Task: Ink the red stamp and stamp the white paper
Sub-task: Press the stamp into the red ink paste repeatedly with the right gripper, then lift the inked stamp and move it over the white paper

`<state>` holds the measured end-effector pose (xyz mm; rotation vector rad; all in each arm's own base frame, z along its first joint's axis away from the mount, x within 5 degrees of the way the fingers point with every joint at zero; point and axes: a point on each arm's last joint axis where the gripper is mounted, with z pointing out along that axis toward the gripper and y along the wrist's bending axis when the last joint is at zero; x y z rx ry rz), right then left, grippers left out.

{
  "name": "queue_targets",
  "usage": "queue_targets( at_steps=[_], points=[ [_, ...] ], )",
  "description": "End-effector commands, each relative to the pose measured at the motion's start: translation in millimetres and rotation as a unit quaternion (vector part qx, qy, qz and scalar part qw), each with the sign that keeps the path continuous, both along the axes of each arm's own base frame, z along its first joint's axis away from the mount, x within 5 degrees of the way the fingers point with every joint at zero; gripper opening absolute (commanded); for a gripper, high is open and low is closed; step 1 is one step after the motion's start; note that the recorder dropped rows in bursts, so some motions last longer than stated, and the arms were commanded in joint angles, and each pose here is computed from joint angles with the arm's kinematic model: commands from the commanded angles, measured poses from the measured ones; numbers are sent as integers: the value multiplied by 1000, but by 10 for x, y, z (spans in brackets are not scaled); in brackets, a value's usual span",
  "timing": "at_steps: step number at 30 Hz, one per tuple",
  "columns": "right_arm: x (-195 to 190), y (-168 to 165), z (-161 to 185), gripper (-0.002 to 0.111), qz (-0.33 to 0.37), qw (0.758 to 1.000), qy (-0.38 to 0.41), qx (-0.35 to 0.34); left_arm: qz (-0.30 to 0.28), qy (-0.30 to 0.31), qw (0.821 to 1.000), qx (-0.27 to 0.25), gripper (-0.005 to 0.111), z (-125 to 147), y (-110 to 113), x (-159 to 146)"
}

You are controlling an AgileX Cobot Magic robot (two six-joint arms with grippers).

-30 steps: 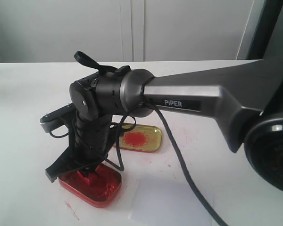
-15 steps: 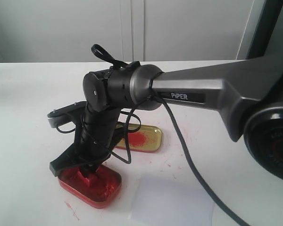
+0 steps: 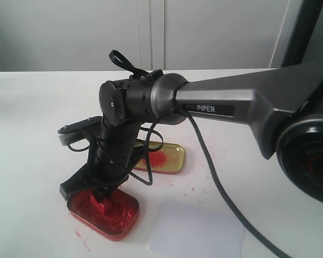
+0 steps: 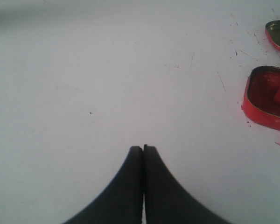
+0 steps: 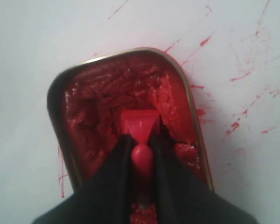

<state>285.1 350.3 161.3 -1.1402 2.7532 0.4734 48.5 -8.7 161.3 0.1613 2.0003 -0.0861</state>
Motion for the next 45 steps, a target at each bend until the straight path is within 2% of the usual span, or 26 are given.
queue_targets(
  at_steps=[1,18,31,45],
  points=[
    [10,-17,54,0,1,1000,-2,8,1,0,1000,-8,0,-9,-5,-2],
    [-3,-39,362,0,-2,999,-31,37,1,0,1000,-8,0,-9,-5,-2],
    [-86,-157,600,0,10,999,-30,16,1,0,1000,-8,0,-9,-5,-2],
    [-361,-580,664,0,-4,998,-59,-15,1,0,1000,-8,0,-9,-5,-2]
  ],
)
